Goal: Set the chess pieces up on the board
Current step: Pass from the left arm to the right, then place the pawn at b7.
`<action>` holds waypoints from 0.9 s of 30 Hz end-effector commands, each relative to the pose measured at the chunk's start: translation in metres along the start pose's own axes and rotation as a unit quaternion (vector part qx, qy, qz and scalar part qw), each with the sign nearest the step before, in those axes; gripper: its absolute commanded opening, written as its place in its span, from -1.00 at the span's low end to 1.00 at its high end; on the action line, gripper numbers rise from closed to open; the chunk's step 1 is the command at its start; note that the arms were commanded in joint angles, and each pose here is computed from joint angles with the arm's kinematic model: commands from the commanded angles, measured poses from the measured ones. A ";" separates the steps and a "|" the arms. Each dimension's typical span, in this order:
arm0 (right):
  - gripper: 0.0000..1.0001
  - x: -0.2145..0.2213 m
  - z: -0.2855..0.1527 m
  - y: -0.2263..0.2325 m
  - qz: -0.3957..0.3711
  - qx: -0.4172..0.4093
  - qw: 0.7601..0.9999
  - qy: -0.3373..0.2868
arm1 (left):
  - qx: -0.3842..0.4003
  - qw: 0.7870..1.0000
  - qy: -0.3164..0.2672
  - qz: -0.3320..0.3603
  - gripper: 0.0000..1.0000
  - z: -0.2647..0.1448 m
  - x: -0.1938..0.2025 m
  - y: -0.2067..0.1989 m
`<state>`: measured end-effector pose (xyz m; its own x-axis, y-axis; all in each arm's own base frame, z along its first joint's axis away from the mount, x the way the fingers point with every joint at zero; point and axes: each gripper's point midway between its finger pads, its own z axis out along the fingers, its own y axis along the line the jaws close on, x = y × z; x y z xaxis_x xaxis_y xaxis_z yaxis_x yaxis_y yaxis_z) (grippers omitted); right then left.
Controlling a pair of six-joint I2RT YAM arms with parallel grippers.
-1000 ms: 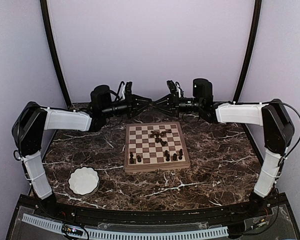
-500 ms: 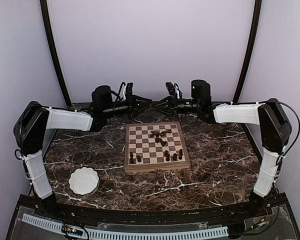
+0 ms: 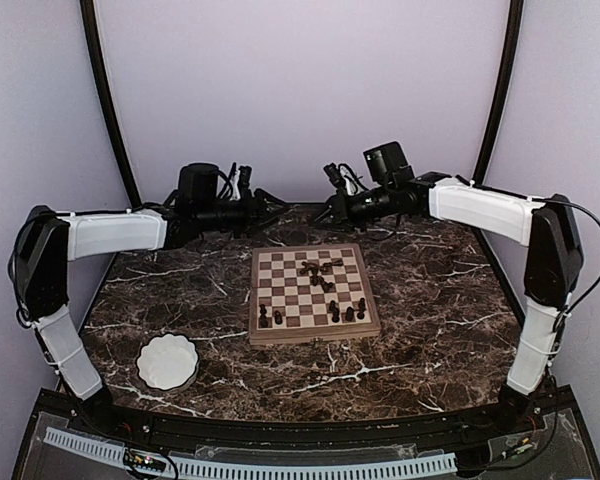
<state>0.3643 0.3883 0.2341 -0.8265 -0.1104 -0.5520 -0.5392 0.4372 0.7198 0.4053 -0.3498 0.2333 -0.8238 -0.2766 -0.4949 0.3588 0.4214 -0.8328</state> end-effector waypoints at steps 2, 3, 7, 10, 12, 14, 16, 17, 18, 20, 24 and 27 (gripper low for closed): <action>-0.96 0.056 -0.020 -0.022 -0.092 0.181 0.970 0.134 | -0.130 0.984 -0.025 0.120 0.29 -0.050 -0.021 0.002; -0.96 0.062 -0.020 -0.024 -0.099 0.201 0.962 0.152 | -0.148 0.979 -0.035 0.138 0.74 -0.057 -0.025 0.003; -0.96 0.080 -0.027 -0.036 -0.108 0.267 0.935 0.207 | -0.216 0.964 -0.060 0.144 0.97 -0.084 -0.028 0.022; -0.95 0.094 -0.033 -0.041 -0.106 0.299 0.916 0.244 | -0.231 0.967 -0.075 0.076 0.97 -0.098 -0.018 0.054; -0.95 0.102 -0.037 -0.045 -0.115 0.322 0.900 0.269 | -0.199 0.976 -0.077 0.036 0.97 -0.099 -0.010 0.061; -0.94 0.110 -0.040 -0.050 -0.116 0.340 0.889 0.283 | -0.177 0.982 -0.067 0.012 0.97 -0.095 -0.001 0.063; -0.94 0.118 -0.043 -0.058 -0.111 0.353 0.880 0.298 | -0.167 0.984 -0.058 0.006 0.98 -0.092 0.003 0.063; -0.94 0.122 -0.044 -0.062 -0.109 0.358 0.875 0.306 | -0.166 0.985 -0.054 0.003 0.97 -0.091 0.005 0.064; -0.94 0.126 -0.043 -0.065 -0.107 0.360 0.873 0.312 | -0.163 0.985 -0.051 0.001 0.96 -0.089 0.005 0.063; -0.93 0.134 -0.042 -0.071 -0.103 0.363 0.867 0.326 | -0.160 0.986 -0.047 -0.002 0.94 -0.087 0.006 0.062; -0.92 0.144 -0.038 -0.082 -0.098 0.371 0.858 0.342 | -0.157 0.987 -0.043 -0.003 0.91 -0.087 0.006 0.060; -0.91 0.147 -0.033 -0.088 -0.096 0.374 0.853 0.350 | -0.157 0.987 -0.040 -0.005 0.91 -0.088 0.008 0.060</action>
<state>0.2897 0.3075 0.1202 -0.7786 -0.6172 -0.1135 -0.6256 0.7775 0.0641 0.3822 -0.2448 0.1832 -0.7936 -0.3401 -0.5046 0.1507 0.6935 -0.7046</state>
